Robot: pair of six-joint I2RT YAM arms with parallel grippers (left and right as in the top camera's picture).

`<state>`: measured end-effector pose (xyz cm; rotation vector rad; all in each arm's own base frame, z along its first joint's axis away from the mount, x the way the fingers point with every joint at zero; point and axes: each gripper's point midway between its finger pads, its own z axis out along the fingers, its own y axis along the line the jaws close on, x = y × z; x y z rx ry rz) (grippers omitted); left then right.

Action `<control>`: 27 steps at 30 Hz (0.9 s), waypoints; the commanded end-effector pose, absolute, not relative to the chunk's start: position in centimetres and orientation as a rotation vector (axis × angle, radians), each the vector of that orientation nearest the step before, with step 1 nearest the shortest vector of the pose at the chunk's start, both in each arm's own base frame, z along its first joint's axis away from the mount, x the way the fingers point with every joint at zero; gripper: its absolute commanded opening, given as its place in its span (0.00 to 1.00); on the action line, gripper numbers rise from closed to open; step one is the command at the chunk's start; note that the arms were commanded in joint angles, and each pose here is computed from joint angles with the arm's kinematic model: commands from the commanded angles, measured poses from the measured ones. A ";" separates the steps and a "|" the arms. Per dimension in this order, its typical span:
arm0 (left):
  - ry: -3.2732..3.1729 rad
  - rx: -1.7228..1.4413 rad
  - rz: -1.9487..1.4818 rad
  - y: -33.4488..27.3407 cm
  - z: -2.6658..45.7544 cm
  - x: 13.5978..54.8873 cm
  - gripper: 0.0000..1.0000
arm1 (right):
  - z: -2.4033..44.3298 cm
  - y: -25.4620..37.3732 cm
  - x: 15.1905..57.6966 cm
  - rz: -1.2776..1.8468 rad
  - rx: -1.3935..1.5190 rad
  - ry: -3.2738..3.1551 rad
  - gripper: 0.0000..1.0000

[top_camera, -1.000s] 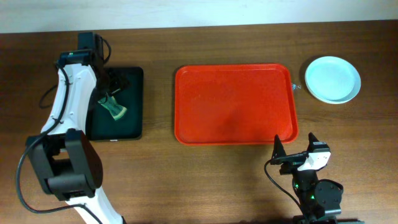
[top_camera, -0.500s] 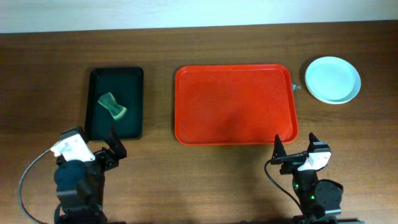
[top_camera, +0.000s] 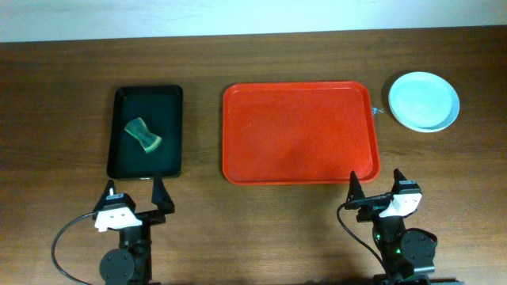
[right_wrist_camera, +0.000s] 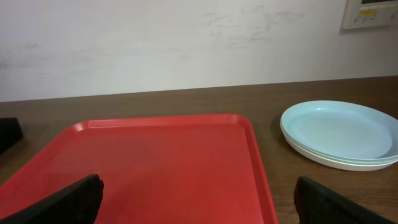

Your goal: Clean dirty plates on tray and stack at the side

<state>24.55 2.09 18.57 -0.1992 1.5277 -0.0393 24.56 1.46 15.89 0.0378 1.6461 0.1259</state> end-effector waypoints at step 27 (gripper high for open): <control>1.650 -0.028 -0.067 -0.5 15.6 24.6 0.99 | 15.6 1.5 24.6 0.127 0.040 1.651 0.98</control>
